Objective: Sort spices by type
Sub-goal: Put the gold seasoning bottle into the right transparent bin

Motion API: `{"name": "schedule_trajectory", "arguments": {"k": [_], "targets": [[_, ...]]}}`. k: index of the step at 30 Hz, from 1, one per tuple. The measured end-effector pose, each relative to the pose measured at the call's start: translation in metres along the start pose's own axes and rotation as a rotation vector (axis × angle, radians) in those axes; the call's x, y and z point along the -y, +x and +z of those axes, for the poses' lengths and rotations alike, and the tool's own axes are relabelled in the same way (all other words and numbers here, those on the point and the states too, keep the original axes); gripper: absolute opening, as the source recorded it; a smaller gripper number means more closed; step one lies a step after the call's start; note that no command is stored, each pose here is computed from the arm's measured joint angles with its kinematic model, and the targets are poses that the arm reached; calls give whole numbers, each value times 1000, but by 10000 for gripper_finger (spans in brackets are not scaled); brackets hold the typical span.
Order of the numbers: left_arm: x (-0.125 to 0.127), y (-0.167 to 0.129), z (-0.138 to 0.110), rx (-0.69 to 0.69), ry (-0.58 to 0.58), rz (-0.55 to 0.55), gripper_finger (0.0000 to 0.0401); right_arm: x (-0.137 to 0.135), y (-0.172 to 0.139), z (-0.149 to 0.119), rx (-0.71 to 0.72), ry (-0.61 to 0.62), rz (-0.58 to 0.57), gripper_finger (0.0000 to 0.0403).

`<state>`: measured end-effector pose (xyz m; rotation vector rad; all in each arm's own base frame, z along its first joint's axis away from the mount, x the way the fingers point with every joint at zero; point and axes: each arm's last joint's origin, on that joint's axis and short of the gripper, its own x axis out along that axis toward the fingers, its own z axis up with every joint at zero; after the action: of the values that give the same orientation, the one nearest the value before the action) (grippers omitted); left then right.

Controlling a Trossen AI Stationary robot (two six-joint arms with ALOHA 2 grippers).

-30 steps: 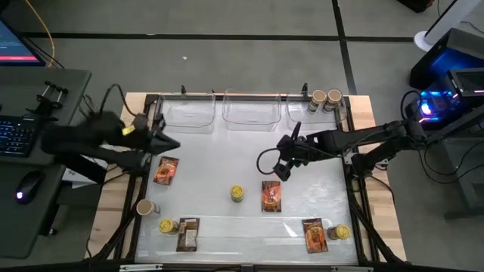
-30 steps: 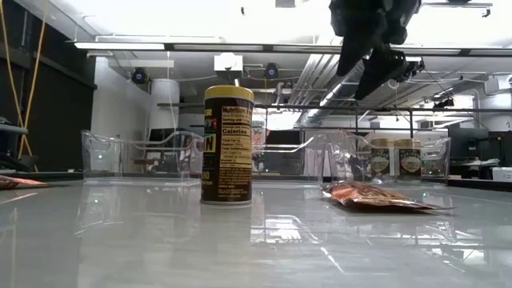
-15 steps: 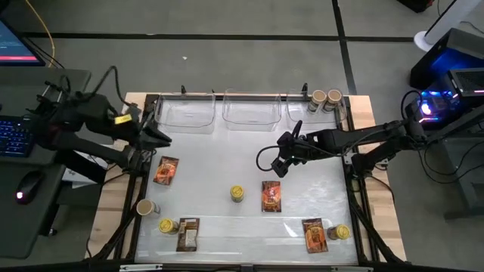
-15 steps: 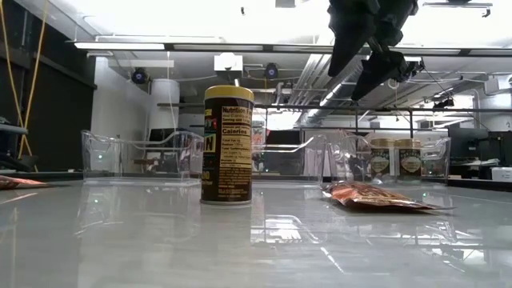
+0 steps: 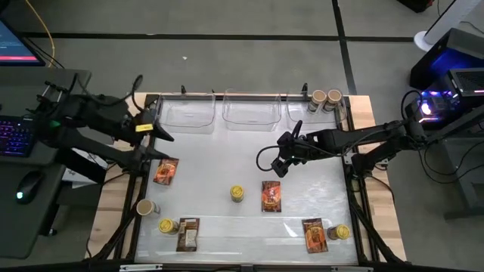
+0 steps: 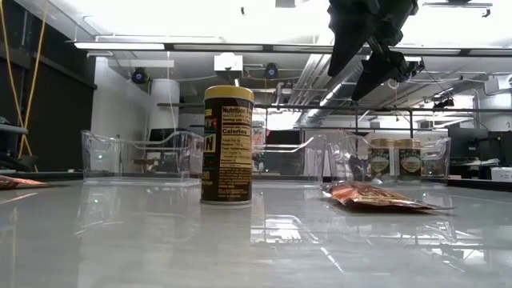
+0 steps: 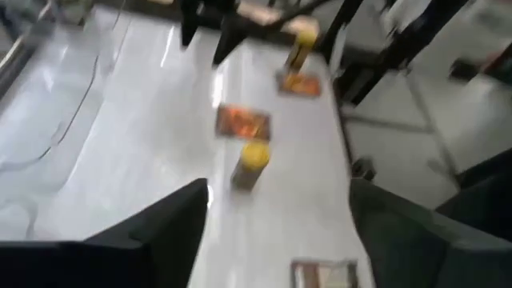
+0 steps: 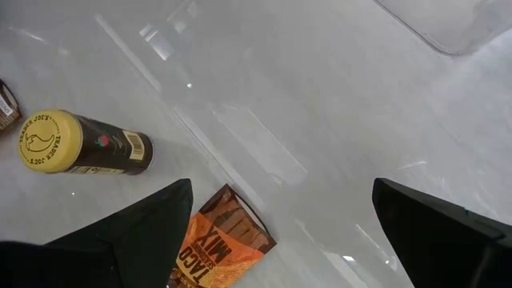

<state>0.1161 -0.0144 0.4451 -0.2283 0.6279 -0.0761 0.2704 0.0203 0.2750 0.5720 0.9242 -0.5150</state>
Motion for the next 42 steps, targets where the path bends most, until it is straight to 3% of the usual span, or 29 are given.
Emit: {"name": "schedule_trajectory", "arguments": {"k": [6, 9, 12, 16, 19, 23, 27, 32, 38, 42], "targets": [[-2, 11, -6, -238, -14, 69, 342, 0, 0, 0, 0, 0, 0, 382], [-2, 23, -15, -418, -111, 110, 344, 0, 0, 0, 4, 0, 1, 382], [4, 40, -30, -563, -191, 70, 343, 0, 0, 1, 16, 0, -12, 382], [23, 64, -63, -694, -210, 43, 342, 0, 0, 1, 17, -7, -12, 382], [32, 78, -97, -817, -225, 138, 342, 0, 0, 1, 17, -8, -12, 382], [40, 89, -136, -946, -351, 264, 342, 0, 0, 0, 16, -31, -13, 382], [51, 96, -151, -971, -527, 281, 342, 0, 0, 1, 22, -34, -19, 382], [64, 100, -153, -934, -678, 263, 342, 0, 0, 1, 22, -34, -19, 382], [73, 107, -165, -967, -662, 407, 342, 1, 0, 1, 30, -29, -26, 382], [81, 117, -170, -979, -639, 432, 342, 2, 0, 2, 36, -22, -33, 382]]}}
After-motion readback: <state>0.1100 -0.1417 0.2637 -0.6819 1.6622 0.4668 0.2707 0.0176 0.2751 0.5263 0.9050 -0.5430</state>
